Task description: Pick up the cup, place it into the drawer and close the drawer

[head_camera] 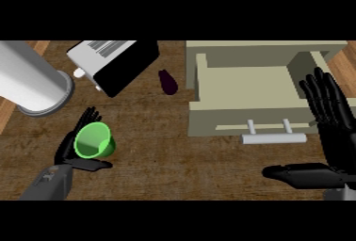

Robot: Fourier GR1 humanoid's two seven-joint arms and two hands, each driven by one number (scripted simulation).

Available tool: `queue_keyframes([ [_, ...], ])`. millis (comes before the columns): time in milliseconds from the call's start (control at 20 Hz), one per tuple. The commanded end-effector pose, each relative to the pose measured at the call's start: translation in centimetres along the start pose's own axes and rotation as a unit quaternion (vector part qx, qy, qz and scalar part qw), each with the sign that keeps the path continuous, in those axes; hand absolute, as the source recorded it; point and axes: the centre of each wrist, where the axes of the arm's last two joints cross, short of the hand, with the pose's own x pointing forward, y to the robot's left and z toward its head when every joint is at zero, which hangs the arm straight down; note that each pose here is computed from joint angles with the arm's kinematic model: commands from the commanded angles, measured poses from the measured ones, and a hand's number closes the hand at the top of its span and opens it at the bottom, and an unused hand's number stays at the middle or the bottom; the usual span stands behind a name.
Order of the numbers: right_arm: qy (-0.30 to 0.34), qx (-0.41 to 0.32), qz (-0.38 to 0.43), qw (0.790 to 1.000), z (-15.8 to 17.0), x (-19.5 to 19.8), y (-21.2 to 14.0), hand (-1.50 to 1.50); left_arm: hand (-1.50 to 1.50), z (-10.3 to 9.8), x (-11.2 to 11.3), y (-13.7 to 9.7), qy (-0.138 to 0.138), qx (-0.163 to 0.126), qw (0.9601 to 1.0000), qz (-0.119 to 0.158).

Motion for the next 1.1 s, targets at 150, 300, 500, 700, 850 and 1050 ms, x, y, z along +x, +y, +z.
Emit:
queue_keyframes([
  [150,0.006,0.002,-0.015,1.000,-0.2,-0.4,0.7,-1.50,1.50,-0.8,-0.3,-1.3,-0.064,-0.066,0.9893,0.113],
  [300,0.012,-0.001,-0.003,1.000,0.3,-0.8,-0.2,-1.50,1.50,-1.1,-0.7,-2.4,-0.057,-0.091,0.9846,0.138],
  [500,0.006,0.007,0.003,1.000,0.1,-0.6,-1.1,-1.50,1.50,-2.3,-0.1,-2.7,-0.059,-0.104,0.9770,0.177],
  [700,0.016,-0.004,0.001,1.000,-0.2,-1.0,-1.5,-1.50,1.50,-0.2,-0.9,-2.4,-0.098,-0.102,0.9740,0.177],
  [850,0.001,-0.002,0.002,1.000,-0.9,-0.3,-0.3,-1.50,1.50,-2.1,-0.5,-3.7,-0.147,-0.021,0.9788,0.141],
  [1050,0.004,0.004,0.007,1.000,-0.3,0.4,-1.1,-1.50,1.50,-0.3,-0.4,-1.4,-0.183,0.138,0.9687,0.094],
])
